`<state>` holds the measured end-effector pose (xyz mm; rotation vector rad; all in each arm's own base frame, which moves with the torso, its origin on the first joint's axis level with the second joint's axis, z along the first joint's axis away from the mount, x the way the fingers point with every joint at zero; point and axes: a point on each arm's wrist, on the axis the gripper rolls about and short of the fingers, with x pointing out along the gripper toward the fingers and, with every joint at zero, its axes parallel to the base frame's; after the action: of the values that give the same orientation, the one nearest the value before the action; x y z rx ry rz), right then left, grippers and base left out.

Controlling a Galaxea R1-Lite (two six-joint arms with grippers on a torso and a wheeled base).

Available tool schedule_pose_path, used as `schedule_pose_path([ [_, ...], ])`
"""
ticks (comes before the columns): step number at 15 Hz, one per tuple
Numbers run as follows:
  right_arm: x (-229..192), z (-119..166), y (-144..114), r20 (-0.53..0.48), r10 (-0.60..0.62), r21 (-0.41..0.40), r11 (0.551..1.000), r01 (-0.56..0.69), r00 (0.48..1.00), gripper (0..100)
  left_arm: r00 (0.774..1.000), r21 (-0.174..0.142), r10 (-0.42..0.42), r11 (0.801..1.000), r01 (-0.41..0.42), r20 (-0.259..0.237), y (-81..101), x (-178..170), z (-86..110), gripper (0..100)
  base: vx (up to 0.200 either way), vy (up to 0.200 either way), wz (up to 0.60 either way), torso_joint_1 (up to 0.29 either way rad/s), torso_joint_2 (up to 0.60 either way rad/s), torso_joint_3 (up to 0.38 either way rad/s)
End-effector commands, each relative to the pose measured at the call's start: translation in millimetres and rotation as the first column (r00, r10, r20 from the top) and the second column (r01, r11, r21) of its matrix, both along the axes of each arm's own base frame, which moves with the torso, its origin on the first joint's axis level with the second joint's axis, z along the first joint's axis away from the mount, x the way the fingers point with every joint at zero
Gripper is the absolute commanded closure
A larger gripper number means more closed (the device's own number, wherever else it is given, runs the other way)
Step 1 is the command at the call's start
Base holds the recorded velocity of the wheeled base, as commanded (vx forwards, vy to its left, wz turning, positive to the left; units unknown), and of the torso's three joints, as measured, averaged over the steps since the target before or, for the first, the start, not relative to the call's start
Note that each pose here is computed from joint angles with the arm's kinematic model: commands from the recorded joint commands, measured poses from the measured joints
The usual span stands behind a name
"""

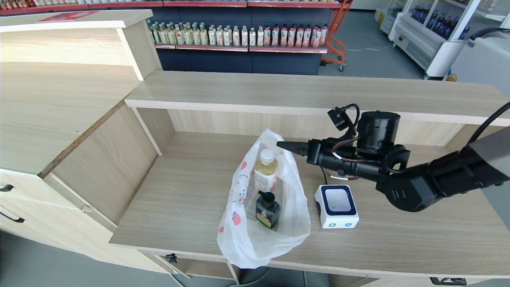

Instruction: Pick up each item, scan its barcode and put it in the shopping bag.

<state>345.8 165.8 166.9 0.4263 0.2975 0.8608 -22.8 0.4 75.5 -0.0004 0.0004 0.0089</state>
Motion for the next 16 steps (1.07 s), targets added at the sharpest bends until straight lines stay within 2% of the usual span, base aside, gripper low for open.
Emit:
schedule_pose_path([
  [1, -43.0, 29.2, -42.2, 0.03, -0.064, 0.012, 0.998, 0.064, 0.997, 0, 1.0, 0.0, 0.0, 1.0, 0.0, 0.0, 0.0, 0.0, 0.0, 0, 0.0, 0.0, 0.0, 0.0, 0.0, 0.0],
  [4, -112.2, 30.4, -106.8, 0.106, -0.195, -0.078, 0.976, 0.204, 0.975, 0, 1.0, 0.0, 0.0, 1.0, 0.0, 0.0, 0.0, 0.0, 0.0, 0, 0.0, 0.0, 0.0, 0.0, 0.0, 0.0],
  [6, -170.4, 22.4, -132.1, 0.158, -0.259, -0.117, 0.953, 0.279, 0.953, 0, 1.0, -0.001, 0.0, 1.0, 0.0, 0.0, 0.0, 0.0, 0.0, 0, 0.0, 0.0, 0.0, 0.0, 0.0, 0.0],
  [7, -206.2, 9.8, -144.2, 0.192, -0.304, -0.182, 0.923, 0.339, 0.933, 0, 1.0, -0.001, 0.0, 1.0, 0.0, 0.0, 0.0, 0.0, 0.0, 0, 0.0, 0.0, 0.0, 0.0, 0.0, 0.0],
  [8, -236.9, -6.6, -152.7, 0.215, -0.383, -0.244, 0.87, 0.429, 0.899, 0, 1.0, -0.001, 0.0, 1.0, 0.0, 0.0, 0.0, 0.0, 0.0, 0, 0.0, 0.0, 0.0, 0.0, 0.0, 0.0],
  [9, -265.4, -22.3, -157.2, 0.234, -0.48, -0.269, 0.803, 0.531, 0.845, 0, 1.0, 0.0, 0.0, 1.0, 0.0, 0.0, 0.0, 0.0, 0.0, 0, 0.0, 0.0, 0.0, 0.0, 0.0, 0.0],
  [10, -288.5, -36.9, -159.8, 0.252, -0.548, -0.278, 0.749, 0.601, 0.798, 0, 1.0, 0.0, 0.0, 1.0, 0.0, 0.0, 0.0, 0.0, 0.0, 0, 0.0, 0.0, 0.0, 0.0, 0.0, 0.0],
  [11, -310.8, -45.6, -161.8, 0.315, -0.59, -0.264, 0.698, 0.666, 0.743, 0, 1.0, 0.0, 0.0, 1.0, 0.0, 0.0, 0.0, 0.0, 0.0, 0, 0.0, 0.0, 0.0, 0.0, 0.0, 0.0],
  [13, -338.9, -64.2, -165.0, 0.339, -0.636, -0.279, 0.636, 0.72, 0.693, 0, 1.0, 0.0, 0.0, 1.0, 0.0, 0.0, 0.0, 0.0, 0.0, 0, 0.0, 0.0, 0.0, 0.0, 0.0, 0.0],
  [15, -361.7, -91.3, -166.4, 0.322, -0.714, -0.301, 0.546, 0.782, 0.622, 0, 1.0, 0.0, 0.0, 1.0, 0.0, 0.0, 0.0, 0.0, 0.0, 0, 0.0, 0.0, 0.0, 0.0, 0.0, 0.0],
  [16, -364.3, -90.4, -166.1, 0.358, -0.717, -0.265, 0.536, 0.801, 0.598, 0, 1.0, -0.001, 0.0, 1.0, 0.0, 0.0, 0.0, 0.0, 0.0, 0, 0.0, 0.0, 0.0, 0.0, 0.0, 0.0],
])
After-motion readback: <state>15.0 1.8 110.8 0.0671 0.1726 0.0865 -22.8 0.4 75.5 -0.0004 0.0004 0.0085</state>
